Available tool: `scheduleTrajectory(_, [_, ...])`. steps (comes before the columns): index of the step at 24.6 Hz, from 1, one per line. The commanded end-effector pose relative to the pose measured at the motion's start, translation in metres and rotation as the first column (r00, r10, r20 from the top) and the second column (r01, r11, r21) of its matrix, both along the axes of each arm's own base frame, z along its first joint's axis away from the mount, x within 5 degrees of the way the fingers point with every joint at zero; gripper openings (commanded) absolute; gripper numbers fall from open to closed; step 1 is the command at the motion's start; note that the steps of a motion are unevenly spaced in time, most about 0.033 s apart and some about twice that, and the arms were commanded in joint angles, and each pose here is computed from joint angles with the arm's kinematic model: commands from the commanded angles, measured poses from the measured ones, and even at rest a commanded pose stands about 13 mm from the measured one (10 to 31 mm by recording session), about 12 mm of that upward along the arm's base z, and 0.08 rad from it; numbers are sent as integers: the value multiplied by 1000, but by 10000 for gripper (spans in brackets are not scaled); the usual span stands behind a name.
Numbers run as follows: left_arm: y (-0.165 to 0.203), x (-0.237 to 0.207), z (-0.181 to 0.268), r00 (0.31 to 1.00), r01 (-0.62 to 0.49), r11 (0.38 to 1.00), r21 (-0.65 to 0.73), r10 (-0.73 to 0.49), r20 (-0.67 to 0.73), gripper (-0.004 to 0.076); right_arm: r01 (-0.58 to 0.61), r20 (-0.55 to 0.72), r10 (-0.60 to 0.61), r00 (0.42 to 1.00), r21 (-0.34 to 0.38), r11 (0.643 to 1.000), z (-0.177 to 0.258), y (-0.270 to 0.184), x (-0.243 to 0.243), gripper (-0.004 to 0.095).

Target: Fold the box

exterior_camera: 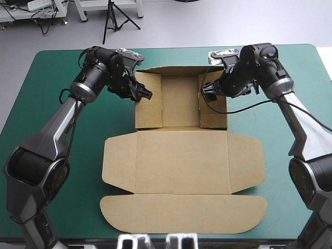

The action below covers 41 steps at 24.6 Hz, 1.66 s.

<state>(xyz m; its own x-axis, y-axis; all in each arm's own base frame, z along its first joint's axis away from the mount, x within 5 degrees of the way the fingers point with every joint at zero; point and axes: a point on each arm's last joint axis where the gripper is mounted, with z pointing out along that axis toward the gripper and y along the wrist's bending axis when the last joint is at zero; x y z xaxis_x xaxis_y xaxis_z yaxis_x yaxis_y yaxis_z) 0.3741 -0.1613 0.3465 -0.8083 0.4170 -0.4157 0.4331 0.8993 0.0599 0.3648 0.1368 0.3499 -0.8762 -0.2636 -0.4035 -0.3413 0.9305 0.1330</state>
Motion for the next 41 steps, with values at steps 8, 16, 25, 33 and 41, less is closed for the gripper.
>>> scheduleTrajectory(8, [24,-51,81,985,27,999,-41,-20,173,402,-60,137,54,989,37,998,49,-10,-25,761])
scheduleTrajectory(16, [59,-129,121,953,100,995,-28,-88,290,89,-52,216,52,975,-3,999,49,-14,-15,744])
scheduleTrajectory(25, [103,-220,42,993,22,999,31,-26,119,-9,-3,146,4,989,-8,1000,2,-19,26,742])
scheduleTrajectory(33, [110,-244,24,995,-53,998,-43,56,80,-9,-11,-3,11,1000,71,997,-55,-7,53,558])
scheduleTrajectory(41, [108,-245,24,996,-61,995,-73,66,65,-9,-88,26,86,996,68,994,-56,-6,55,-11])
